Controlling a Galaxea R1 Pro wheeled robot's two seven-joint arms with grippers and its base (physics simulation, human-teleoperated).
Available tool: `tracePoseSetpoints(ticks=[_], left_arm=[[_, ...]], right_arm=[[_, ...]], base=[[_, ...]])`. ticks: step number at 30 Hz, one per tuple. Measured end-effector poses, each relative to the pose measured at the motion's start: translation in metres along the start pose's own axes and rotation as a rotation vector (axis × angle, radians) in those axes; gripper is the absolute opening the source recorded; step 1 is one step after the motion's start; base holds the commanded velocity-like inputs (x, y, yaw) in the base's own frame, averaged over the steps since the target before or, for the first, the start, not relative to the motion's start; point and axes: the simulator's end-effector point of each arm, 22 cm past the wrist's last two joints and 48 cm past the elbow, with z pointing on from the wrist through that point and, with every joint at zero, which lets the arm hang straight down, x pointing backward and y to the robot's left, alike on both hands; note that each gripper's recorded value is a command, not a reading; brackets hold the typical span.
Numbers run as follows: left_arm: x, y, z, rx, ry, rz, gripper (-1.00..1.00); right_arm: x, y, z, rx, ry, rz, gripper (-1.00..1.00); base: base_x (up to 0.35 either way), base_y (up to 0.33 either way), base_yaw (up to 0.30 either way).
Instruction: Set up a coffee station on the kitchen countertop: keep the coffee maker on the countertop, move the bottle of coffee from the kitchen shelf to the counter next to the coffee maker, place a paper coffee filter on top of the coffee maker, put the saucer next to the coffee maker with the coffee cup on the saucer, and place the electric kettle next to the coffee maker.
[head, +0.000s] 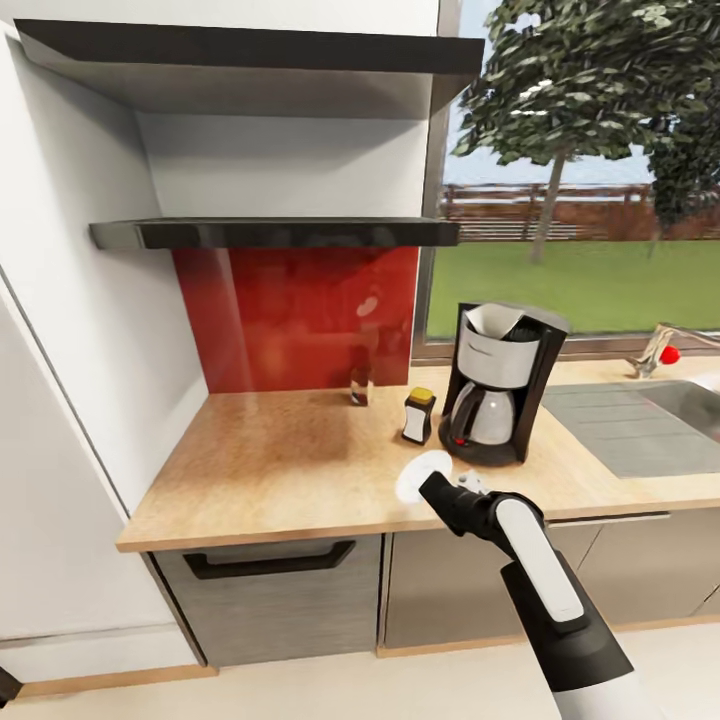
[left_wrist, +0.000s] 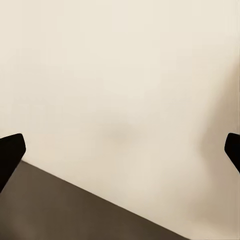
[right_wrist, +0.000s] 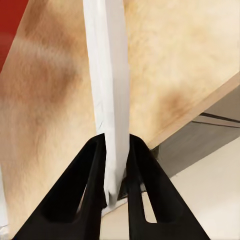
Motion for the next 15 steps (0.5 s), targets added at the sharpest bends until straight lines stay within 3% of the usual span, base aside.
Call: tracePoseSetpoints(ticks=[4, 15], left_arm=[[0.0, 0.0, 0.0, -0.001, 0.0, 0.0, 1.0], [0.001, 0.0, 0.0, -0.001, 0.003, 0.0, 1.0]], right_arm=[[0.001, -0.001, 0.001, 0.002, 0.006, 0.004, -1.0], [0.014, -0.028, 0.016, 0.067, 0.047, 0.021, -1.0]], base=[[0.211, 0.059, 0.0], [0.012, 0.003, 0.0]])
